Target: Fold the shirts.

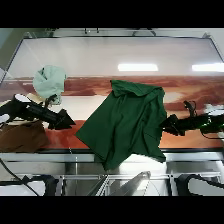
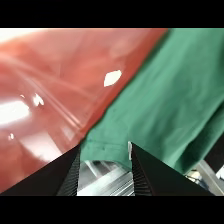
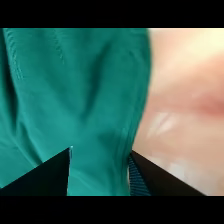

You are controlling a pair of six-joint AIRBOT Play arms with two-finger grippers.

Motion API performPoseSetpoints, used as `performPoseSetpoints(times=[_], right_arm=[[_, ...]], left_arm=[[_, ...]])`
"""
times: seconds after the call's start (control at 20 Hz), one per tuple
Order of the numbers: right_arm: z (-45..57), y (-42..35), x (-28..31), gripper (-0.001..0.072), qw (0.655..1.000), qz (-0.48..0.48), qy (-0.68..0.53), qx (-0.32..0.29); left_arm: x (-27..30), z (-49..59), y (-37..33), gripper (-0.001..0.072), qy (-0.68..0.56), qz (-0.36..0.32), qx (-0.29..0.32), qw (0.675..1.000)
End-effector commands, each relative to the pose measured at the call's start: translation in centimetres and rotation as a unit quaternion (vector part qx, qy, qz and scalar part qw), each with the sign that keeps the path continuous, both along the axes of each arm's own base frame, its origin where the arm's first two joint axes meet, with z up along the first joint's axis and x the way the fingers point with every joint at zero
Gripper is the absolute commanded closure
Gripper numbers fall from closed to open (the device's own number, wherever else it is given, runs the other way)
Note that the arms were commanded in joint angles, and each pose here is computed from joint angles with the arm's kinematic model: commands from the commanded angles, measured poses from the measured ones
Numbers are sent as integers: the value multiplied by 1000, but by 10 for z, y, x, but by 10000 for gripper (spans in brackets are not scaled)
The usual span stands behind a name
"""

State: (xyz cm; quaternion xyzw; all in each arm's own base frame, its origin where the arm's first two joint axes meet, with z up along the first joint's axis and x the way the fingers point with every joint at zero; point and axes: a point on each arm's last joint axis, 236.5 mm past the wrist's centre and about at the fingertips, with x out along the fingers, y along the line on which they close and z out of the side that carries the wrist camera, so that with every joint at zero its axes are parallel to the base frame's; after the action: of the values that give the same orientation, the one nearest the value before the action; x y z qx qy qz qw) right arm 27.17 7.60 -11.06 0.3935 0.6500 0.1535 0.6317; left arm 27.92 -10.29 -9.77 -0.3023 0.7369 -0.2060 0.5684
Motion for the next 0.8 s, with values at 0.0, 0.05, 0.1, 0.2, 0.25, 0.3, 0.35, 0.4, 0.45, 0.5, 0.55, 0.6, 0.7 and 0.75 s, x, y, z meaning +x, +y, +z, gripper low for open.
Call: performPoseSetpoints(times=[0.0, 0.05, 0.1, 0.2, 0.25, 0.3, 0.35, 0.4, 0.45, 0.5, 0.55, 0.6, 0.7, 0.75], right_arm=[[-12, 14, 6, 278, 1000, -4, -9, -4], [-11, 20, 9, 306, 1000, -2, -15, 4], [-8, 25, 13, 462, 1000, -4, -24, 15], [-1, 30, 24, 638, 998, -21, -40, 35], [2, 31, 28, 692, 998, -26, -45, 39], [3, 30, 30, 692, 998, -24, -49, 37], [3, 26, 30, 692, 998, -16, -51, 31], [3, 21, 29, 692, 998, -10, -51, 25], [4, 11, 28, 693, 999, -11, -45, 20], [5, -2, 25, 693, 999, -13, -35, 15], [4, -17, 20, 693, 1000, -17, -20, 7], [0, -37, 11, 693, 1000, -28, 2, -8], [-7, -69, -12, 693, 997, -52, 50, -36], [-8, -75, -24, 693, 995, -61, 70, -37]], left_arm=[[-19, -34, -19, 369, 35, -31, 15, 999], [-23, -36, -26, 423, 44, -43, 4, 998], [-20, -35, -30, 415, 42, -51, -1, 998], [-12, -35, -41, 415, 35, -65, -3, 997], [-10, -34, -47, 420, 34, -73, -7, 997], [-9, -34, -54, 539, 34, -90, -8, 995], [-8, -33, -59, 689, 33, -110, -11, 993], [-5, -30, -63, 689, 31, -121, -16, 992], [6, -24, -65, 690, 20, -129, -18, 991], [20, -15, -65, 690, 2, -131, -20, 991], [41, -2, -61, 691, -24, -129, -21, 991], [64, 14, -54, 691, -51, -117, -18, 992], [113, 45, -32, 691, -108, -83, 3, 991], [141, 61, -21, 691, -148, -63, 20, 987]])
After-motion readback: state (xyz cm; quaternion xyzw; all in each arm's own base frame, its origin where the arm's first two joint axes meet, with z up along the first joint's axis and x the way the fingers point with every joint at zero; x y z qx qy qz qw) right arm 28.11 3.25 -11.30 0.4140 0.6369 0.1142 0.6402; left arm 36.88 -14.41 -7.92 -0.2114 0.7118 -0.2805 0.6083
